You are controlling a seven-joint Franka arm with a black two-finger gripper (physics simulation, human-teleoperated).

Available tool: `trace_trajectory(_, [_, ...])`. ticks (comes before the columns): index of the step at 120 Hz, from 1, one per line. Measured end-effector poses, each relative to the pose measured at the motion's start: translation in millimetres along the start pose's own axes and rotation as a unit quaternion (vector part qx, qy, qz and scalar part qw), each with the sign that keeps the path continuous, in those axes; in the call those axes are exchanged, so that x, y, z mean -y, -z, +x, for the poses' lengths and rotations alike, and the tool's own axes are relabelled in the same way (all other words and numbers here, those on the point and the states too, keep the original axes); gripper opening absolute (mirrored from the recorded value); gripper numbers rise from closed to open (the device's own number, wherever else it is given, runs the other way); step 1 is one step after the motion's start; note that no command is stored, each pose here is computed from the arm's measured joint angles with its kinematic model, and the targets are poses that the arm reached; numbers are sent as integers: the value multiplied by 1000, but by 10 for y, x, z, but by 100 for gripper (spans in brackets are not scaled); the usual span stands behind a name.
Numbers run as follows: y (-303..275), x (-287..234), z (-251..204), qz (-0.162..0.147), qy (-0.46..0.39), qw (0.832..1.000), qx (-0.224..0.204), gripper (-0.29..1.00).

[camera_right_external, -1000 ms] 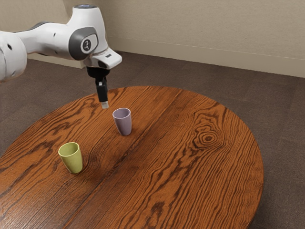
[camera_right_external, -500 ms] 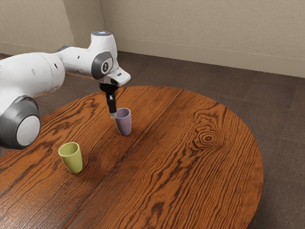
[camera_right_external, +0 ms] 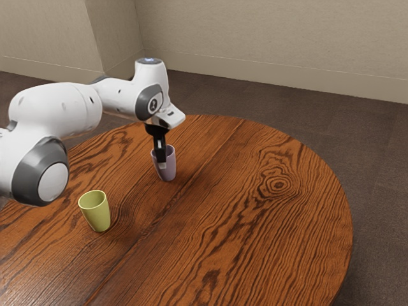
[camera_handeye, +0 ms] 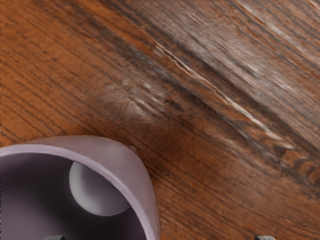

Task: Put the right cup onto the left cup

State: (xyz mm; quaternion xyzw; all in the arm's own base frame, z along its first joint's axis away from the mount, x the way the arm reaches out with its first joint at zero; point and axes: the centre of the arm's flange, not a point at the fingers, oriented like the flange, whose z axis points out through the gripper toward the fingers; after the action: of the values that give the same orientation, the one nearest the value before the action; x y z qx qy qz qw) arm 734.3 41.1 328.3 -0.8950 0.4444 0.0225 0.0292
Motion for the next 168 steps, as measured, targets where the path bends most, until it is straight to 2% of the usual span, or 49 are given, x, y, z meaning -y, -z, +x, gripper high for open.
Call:
trace_trajectory(24, [-97,26,54,11,-6,1000,-3,14])
trace_trajectory(47, [-127,49,50,18,-6,1000,-8,-1])
trace_trajectory(62, [-119,52,59,22,-6,1000,-10,-5])
trace_trajectory(72, [-56,51,73,36,-13,999,-6,-6])
trace_trajectory(92, [234,-50,-24,48,-9,999,-11,-7])
trace_trajectory(114, [494,-283,-298,39,8,999,-18,-8])
trace_trajectory(138, [525,-507,-555,23,25,999,-11,-8])
trace_trajectory(168, [873,-804,-889,34,30,999,4,-8])
